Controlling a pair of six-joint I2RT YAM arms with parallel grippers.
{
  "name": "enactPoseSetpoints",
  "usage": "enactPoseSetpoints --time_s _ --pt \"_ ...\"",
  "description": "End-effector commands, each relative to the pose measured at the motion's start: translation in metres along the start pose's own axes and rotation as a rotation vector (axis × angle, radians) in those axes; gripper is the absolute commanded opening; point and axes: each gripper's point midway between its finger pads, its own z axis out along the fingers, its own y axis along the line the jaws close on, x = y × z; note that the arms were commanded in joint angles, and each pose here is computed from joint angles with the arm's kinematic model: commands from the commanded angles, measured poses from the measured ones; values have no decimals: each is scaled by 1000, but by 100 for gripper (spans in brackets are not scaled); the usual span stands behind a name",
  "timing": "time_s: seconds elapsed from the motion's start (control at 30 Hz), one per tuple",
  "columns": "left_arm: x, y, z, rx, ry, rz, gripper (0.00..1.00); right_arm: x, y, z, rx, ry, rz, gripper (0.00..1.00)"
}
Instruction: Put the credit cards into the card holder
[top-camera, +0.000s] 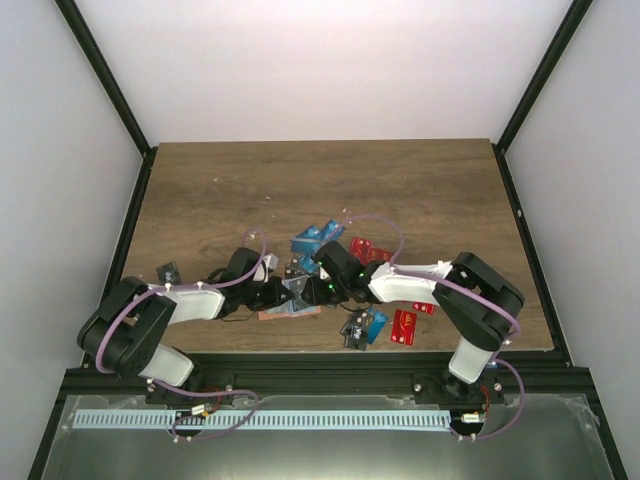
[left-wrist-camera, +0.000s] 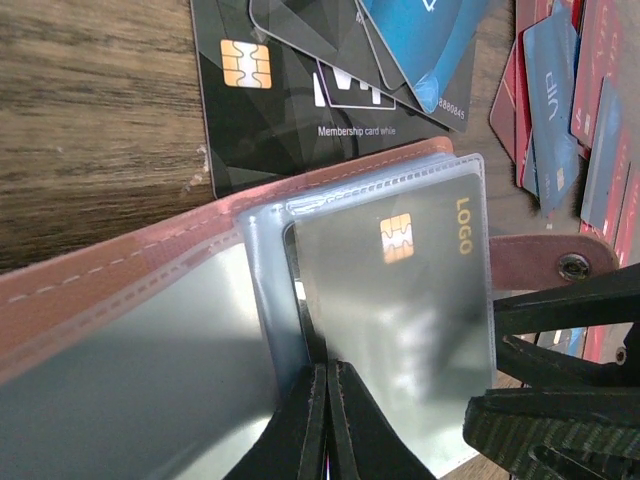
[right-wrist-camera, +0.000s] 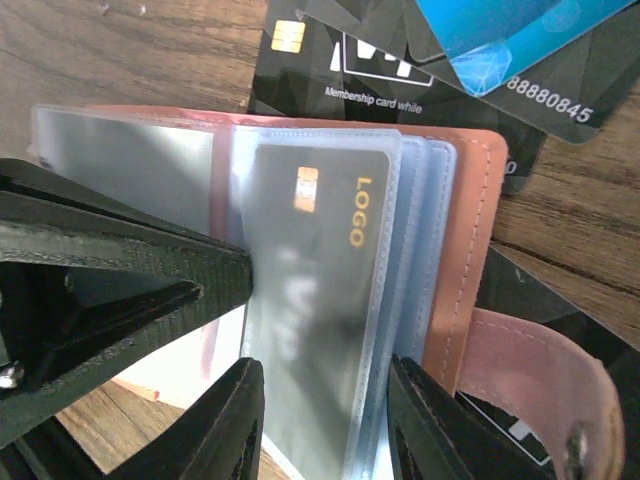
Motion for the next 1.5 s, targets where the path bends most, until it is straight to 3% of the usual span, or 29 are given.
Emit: enactPoseSetpoints --time_s 0.0,0.2,0.7,1.17,1.47 --pt "12 36 4 -150 23 -2 4 -7 10 1 -14 -11 -21 36" --pt "13 36 4 -150 23 0 4 -11 -4 -1 86 -35 -4 36" --pt "14 37 6 -149 27 4 4 -10 17 -7 -1 -41 -20 36" --pt "14 36 7 -145 28 7 4 -11 11 -10 88 -52 -31 36" --pt "15 36 7 -147 29 8 4 -10 25 -11 46 -50 -51 36"
